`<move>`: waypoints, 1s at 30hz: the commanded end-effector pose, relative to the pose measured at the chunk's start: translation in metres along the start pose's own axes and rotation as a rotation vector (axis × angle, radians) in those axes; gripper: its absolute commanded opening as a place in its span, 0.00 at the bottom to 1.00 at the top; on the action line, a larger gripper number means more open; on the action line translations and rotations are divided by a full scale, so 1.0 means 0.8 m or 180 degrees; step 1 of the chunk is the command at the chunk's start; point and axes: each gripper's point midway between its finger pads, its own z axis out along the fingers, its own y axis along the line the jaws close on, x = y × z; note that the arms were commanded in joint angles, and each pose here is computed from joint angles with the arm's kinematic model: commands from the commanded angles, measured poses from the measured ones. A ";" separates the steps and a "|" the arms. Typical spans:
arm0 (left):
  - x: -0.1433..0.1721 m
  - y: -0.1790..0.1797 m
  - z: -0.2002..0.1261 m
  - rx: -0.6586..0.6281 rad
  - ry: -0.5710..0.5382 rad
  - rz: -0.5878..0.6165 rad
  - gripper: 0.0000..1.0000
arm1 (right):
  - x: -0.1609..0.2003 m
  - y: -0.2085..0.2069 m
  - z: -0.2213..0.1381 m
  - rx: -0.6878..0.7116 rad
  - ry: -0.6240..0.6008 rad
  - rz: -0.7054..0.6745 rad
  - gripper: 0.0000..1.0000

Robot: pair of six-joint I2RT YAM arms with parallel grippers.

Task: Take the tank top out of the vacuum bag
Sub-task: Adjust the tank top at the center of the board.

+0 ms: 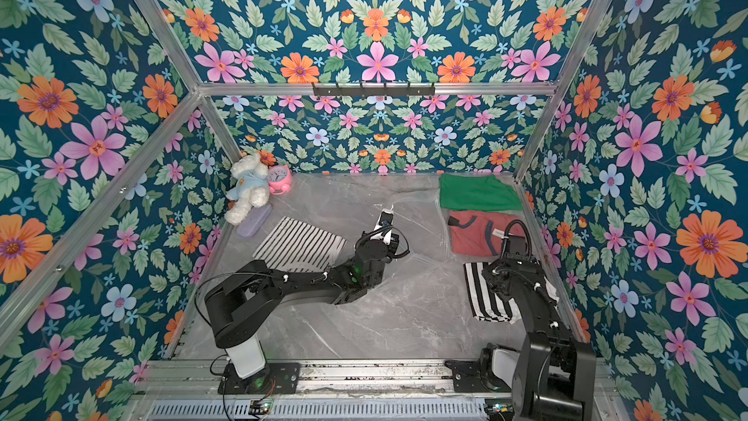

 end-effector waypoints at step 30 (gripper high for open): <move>-0.019 0.018 -0.010 -0.0097 -0.0099 -0.0056 0.01 | 0.040 0.018 0.059 -0.0036 0.0562 -0.0157 0.45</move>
